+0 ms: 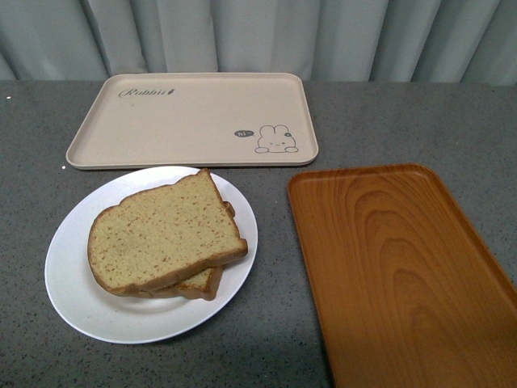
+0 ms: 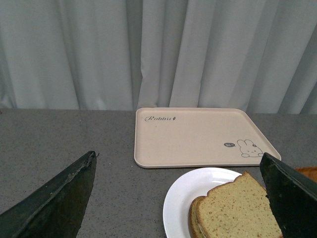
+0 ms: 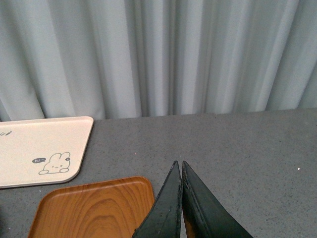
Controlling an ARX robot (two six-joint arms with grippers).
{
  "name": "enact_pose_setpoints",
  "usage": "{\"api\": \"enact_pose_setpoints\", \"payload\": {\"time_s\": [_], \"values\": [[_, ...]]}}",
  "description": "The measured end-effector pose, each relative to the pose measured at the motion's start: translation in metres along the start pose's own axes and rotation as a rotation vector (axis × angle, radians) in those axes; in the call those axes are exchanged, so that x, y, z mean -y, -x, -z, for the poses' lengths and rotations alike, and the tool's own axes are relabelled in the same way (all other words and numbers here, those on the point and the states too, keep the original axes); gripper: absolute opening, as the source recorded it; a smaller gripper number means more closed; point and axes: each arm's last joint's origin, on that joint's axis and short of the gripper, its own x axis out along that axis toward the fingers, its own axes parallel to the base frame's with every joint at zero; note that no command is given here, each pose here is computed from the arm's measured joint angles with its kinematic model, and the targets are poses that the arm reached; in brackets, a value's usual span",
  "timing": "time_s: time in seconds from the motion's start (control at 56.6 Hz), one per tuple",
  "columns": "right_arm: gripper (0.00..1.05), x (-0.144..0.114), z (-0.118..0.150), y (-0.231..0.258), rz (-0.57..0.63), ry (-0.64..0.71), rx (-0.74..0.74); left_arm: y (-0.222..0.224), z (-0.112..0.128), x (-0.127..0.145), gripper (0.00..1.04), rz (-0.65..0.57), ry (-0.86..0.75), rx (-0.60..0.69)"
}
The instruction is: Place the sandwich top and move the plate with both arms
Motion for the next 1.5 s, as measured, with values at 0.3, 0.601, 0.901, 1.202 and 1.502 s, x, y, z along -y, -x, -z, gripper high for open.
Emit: {"api": "enact_pose_setpoints", "payload": {"time_s": [0.3, 0.601, 0.901, 1.202, 1.502], "values": [[0.01, 0.000, -0.004, 0.014, 0.000, 0.000, 0.016, 0.000, 0.000, 0.000, 0.98, 0.000, 0.000, 0.000], [0.01, 0.000, -0.006, 0.023, 0.000, 0.000, 0.021, 0.000, 0.000, 0.000, 0.98, 0.000, 0.000, 0.000], [0.01, 0.000, -0.006, 0.030, -0.001, 0.000, 0.023, 0.000, 0.000, 0.000, 0.98, 0.000, 0.000, 0.000], [0.01, 0.000, -0.004, 0.037, 0.000, 0.000, 0.013, 0.000, 0.000, 0.000, 0.98, 0.000, 0.000, 0.000], [0.01, 0.000, -0.002, 0.044, -0.001, 0.001, 0.016, 0.000, 0.000, 0.000, 0.98, 0.000, 0.000, 0.000]]}}
